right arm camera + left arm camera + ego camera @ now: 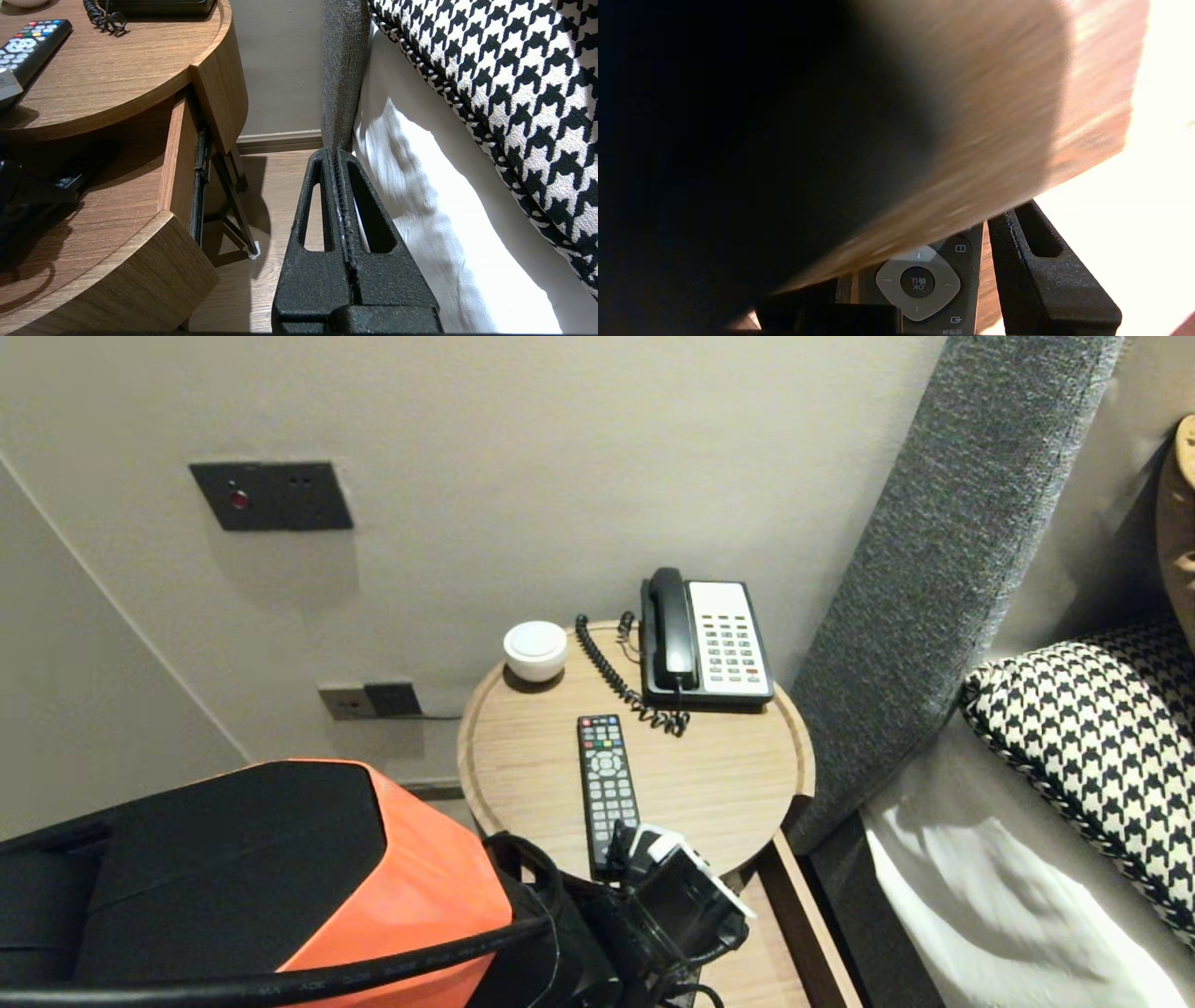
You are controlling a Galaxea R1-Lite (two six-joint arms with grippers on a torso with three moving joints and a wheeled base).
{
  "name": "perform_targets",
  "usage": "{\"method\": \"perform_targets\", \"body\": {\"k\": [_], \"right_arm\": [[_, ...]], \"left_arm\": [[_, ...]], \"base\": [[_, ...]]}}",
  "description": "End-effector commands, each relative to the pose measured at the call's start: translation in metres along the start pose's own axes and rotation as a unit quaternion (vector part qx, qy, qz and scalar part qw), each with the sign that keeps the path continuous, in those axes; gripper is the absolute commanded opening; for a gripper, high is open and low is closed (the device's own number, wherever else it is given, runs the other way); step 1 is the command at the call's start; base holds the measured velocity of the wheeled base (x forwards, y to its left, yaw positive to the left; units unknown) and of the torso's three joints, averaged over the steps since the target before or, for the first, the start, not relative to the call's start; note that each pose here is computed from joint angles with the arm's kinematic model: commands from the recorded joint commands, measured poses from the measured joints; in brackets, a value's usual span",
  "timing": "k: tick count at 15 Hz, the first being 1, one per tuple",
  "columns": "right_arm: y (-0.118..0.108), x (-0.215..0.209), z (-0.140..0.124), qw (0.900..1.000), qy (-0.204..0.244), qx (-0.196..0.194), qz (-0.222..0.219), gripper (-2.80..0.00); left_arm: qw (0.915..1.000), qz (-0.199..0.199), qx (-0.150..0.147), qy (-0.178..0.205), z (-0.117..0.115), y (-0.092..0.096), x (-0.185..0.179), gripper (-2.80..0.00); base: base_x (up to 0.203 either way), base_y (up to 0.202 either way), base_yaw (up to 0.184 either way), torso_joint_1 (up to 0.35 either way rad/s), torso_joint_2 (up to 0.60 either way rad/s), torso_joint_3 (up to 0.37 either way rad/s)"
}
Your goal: Put the remote controls on the table in the drawer one by one
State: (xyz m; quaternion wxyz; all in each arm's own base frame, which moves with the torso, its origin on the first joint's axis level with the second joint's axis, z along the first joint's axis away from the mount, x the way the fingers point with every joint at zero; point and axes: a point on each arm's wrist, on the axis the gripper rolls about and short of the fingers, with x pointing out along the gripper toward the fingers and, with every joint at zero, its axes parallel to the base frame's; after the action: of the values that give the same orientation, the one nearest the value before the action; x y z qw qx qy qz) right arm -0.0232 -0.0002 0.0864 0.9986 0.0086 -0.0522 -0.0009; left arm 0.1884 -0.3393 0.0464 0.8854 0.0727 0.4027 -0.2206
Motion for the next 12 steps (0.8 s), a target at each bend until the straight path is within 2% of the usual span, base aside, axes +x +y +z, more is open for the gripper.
{"method": "perform_targets", "body": {"k": [1, 12], "right_arm": [[-0.0002, 0.0021, -0.0113, 1.000, 0.020, 0.000, 0.000, -2.80], [-0.0002, 0.0021, -0.0113, 1.000, 0.020, 0.000, 0.000, -2.80]], "left_arm": [[1.0000, 0.004, -0.002, 0.001, -0.0010, 0.0019, 0.0003, -2.80], [1.0000, 0.008, -0.005, -0.003, -0.0011, 0.0041, 0.0059, -2.80]], "base": [[0.000, 0.000, 0.000, 0.000, 0.00, 0.000], [0.000, 0.000, 0.000, 0.000, 0.00, 0.000]]}}
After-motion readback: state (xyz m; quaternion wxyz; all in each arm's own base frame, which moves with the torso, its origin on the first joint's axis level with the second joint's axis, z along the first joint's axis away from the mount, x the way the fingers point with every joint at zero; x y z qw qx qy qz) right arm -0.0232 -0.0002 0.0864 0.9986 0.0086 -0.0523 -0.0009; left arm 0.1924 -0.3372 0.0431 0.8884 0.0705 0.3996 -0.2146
